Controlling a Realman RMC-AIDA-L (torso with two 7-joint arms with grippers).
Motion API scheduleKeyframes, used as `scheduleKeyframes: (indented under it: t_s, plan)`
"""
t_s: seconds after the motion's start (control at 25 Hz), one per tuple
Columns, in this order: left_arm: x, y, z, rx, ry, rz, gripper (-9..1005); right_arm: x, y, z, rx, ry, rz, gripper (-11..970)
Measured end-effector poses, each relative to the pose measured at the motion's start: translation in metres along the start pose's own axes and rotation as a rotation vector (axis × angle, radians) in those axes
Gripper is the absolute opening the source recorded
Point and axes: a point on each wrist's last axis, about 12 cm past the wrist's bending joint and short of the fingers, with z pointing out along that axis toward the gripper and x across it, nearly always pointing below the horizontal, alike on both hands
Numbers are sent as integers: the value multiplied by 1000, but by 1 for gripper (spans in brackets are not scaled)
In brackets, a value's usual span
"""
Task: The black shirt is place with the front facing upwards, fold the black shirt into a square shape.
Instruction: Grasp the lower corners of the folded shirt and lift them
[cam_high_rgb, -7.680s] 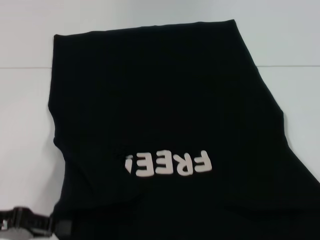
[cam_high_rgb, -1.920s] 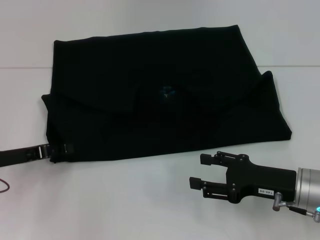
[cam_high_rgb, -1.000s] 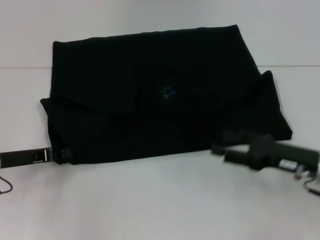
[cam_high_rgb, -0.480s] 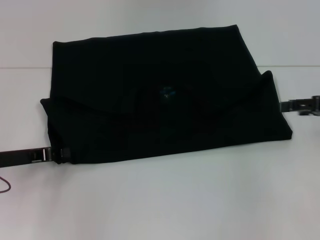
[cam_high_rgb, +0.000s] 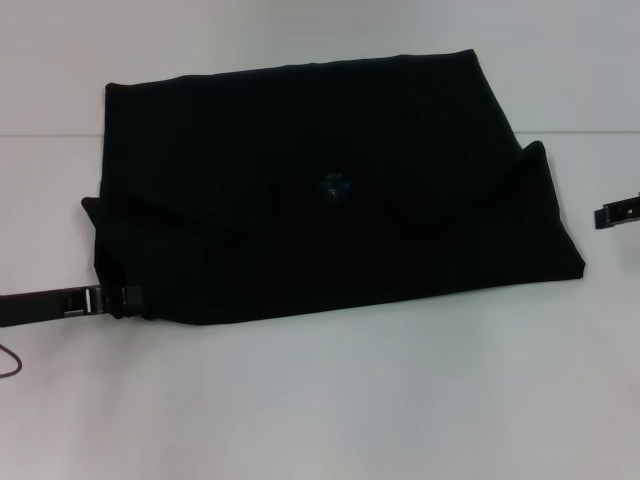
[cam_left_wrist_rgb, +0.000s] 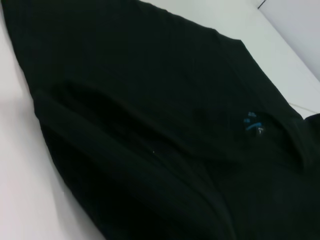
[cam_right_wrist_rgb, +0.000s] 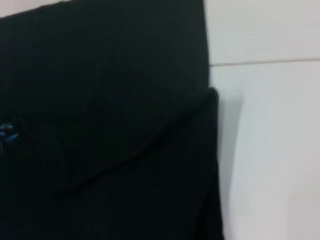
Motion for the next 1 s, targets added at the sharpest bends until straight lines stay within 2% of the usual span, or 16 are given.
scheduleKeyframes:
  t_s: [0.2,0.52,1.0]
  plan:
    - [-1,1,0,-4,-9,-3,32,4,12,27,-22,49,-7,771]
    - [-2,0,1,-2,-13,0,30,6,35,51,-33,51,-49,756]
    - [-4,-2,2,2,-18,3,31,9,43,62,-38,59,-68,734]
